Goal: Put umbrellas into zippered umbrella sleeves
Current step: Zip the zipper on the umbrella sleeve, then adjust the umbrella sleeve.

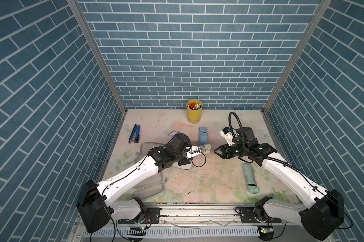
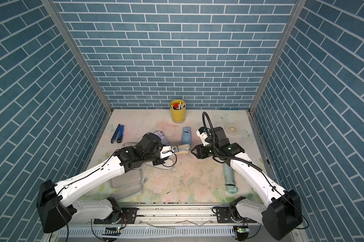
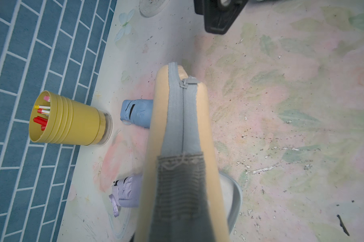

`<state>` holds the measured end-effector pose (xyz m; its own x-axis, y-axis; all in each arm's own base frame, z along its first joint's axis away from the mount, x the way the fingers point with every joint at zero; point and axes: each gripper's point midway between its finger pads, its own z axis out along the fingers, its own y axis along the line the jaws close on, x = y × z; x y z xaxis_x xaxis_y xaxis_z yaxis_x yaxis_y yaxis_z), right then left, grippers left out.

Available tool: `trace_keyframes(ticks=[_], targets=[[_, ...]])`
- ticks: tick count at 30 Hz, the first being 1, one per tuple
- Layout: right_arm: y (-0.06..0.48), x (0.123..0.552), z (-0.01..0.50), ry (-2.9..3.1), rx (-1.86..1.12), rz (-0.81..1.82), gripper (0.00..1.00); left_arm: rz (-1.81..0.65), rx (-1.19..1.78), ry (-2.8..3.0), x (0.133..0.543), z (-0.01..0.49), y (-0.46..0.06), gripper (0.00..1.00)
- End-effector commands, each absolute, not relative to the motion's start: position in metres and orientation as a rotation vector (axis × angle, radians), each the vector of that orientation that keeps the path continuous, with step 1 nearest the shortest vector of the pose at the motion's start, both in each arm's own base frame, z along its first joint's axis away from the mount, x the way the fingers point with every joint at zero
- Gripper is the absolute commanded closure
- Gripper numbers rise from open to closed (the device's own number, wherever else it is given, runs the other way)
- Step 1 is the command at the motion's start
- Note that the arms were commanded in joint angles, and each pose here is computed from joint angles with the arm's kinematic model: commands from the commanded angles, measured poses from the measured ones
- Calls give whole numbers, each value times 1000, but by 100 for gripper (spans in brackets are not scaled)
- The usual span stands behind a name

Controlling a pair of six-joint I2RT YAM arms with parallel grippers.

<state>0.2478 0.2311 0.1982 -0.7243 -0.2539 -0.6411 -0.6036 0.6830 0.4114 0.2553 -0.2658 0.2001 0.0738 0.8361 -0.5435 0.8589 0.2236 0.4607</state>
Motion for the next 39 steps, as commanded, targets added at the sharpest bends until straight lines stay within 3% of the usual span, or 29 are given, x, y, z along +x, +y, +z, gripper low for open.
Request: trace_keyframes(ticks=[1,2,3,15,19,26,31,33,35,39], targets=[[240,232,212,2024,-987,778,25,-115,1587,1677,253,231,-274,100],[240,229,213,1933,-1051,730,6,-136,1593,1693,253,232,-274,100],[240,227,212,1877,-1086,706,1,-169,1606,1701,250,232,-274,100],[272,239,196,1762,-1309,576,3,-360,1723,1805,235,226,-278,100],[281,234,196,1737,-1332,649,6,-395,1703,1804,237,230,-278,100],[301,217,182,1738,-1402,872,28,-481,1672,1765,245,241,-291,98],[306,220,185,1724,-1368,919,62,-495,1668,1750,254,245,-296,92],[307,221,189,1712,-1349,957,73,-507,1634,1757,261,246,-295,84],[307,221,191,1710,-1340,986,81,-553,1575,1754,270,254,-294,69],[305,226,194,1734,-1300,1030,89,-657,1469,1750,288,270,-287,49]])
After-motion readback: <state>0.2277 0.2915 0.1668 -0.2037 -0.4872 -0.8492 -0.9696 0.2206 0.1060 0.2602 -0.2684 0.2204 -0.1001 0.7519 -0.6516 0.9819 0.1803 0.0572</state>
